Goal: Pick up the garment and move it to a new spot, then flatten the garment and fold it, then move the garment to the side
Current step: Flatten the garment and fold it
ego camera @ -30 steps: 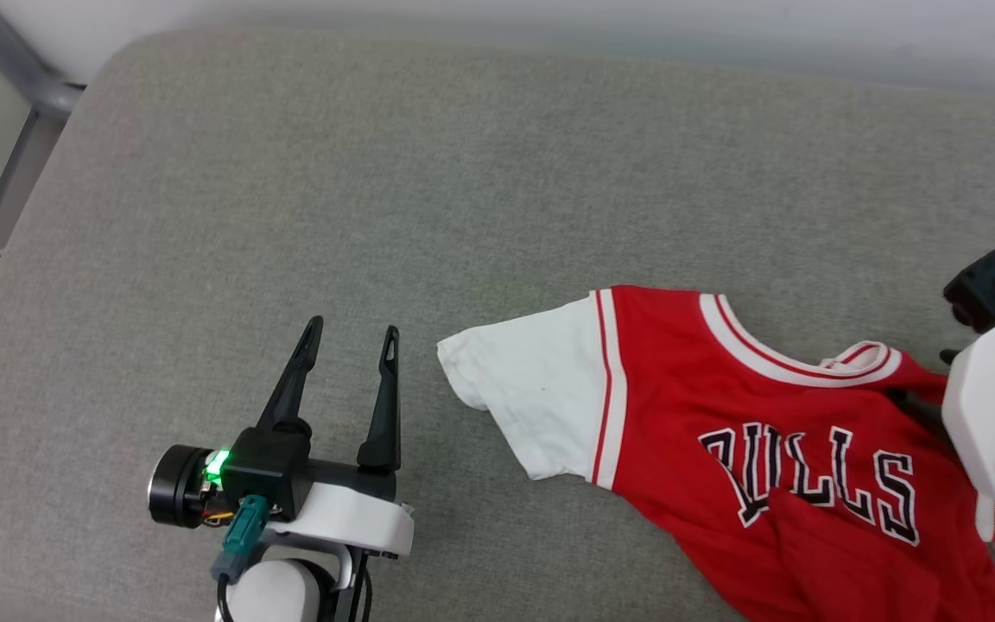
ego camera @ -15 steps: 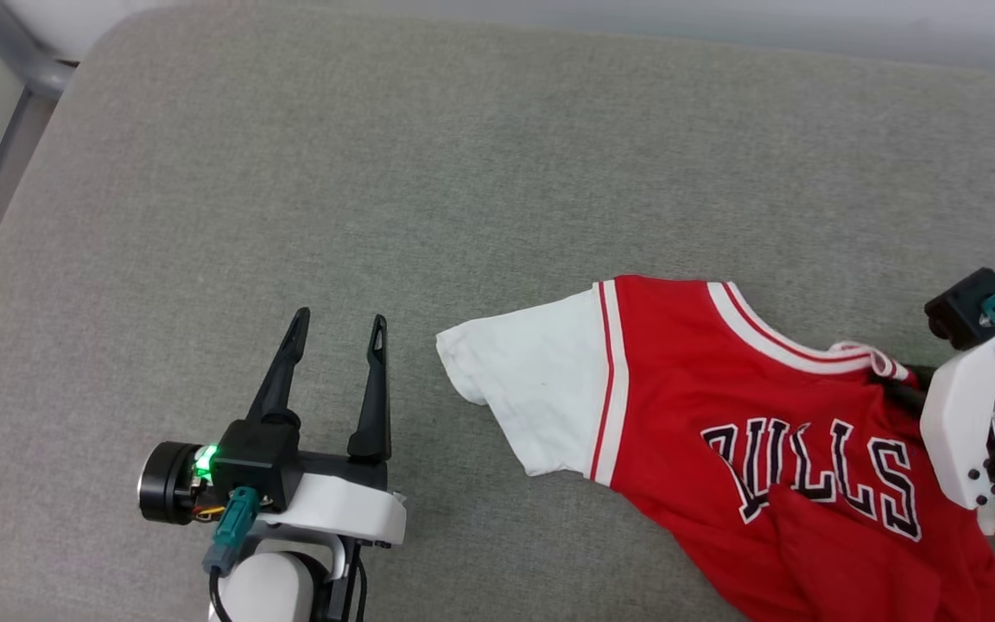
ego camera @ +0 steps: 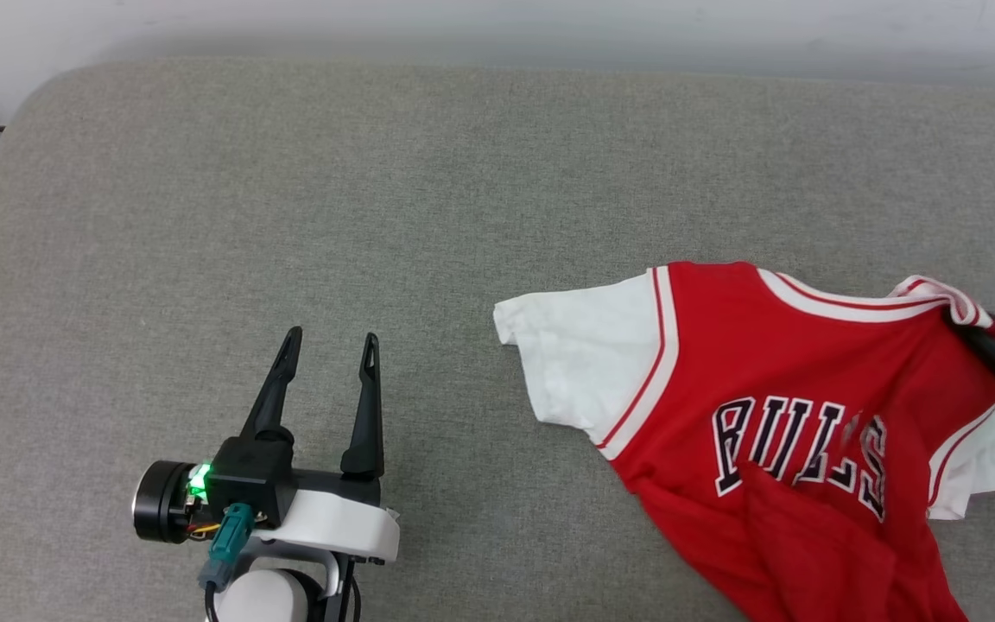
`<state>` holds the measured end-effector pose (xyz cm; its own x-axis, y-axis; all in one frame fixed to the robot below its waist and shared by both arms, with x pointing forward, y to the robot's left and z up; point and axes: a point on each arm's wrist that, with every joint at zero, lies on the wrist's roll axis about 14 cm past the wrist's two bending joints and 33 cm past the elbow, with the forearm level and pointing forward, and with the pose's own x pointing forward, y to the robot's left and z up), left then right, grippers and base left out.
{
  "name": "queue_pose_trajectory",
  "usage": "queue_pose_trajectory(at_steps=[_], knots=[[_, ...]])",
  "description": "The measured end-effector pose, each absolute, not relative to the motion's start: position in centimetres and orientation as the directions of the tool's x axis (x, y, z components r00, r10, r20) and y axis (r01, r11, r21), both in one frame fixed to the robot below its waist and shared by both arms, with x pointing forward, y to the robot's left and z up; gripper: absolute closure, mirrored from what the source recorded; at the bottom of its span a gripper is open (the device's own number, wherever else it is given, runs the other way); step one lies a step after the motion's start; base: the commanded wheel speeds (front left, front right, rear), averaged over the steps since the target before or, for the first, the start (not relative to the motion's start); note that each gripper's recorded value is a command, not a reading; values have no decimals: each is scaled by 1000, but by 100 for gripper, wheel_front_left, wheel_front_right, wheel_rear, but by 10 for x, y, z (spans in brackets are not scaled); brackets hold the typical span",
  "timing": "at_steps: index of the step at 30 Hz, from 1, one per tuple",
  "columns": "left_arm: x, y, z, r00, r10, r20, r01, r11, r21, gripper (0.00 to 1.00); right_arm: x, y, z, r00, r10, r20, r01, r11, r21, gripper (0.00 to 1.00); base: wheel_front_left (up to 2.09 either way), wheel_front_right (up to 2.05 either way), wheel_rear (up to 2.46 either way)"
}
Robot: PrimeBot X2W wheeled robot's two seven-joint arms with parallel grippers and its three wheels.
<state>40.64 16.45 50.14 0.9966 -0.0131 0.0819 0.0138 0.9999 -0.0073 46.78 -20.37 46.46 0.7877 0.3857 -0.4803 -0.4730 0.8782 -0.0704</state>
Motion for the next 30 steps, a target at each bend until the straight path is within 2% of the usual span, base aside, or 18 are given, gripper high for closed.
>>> queue_pose_trajectory(at_steps=[8,15,19,26,30], knots=[[406,170,499,997,0,74,1,1000,-16,0,497,-196,490,822,371,-432,-471,870,-148,100,0,0,0],[403,179,493,998,38,50,-37,999,-27,0,532,-147,487,785,423,-452,-545,819,-180,100,0,0,0],[403,185,492,997,57,45,-56,998,-25,0,543,-116,458,730,448,-516,-584,801,-129,100,0,0,0],[398,199,489,994,105,32,-104,994,-15,0,521,-82,386,579,467,-668,-648,761,-29,100,0,0,0],[398,200,491,993,109,38,-108,994,-15,0,515,-87,375,562,455,-691,-637,771,-11,100,0,0,0]])
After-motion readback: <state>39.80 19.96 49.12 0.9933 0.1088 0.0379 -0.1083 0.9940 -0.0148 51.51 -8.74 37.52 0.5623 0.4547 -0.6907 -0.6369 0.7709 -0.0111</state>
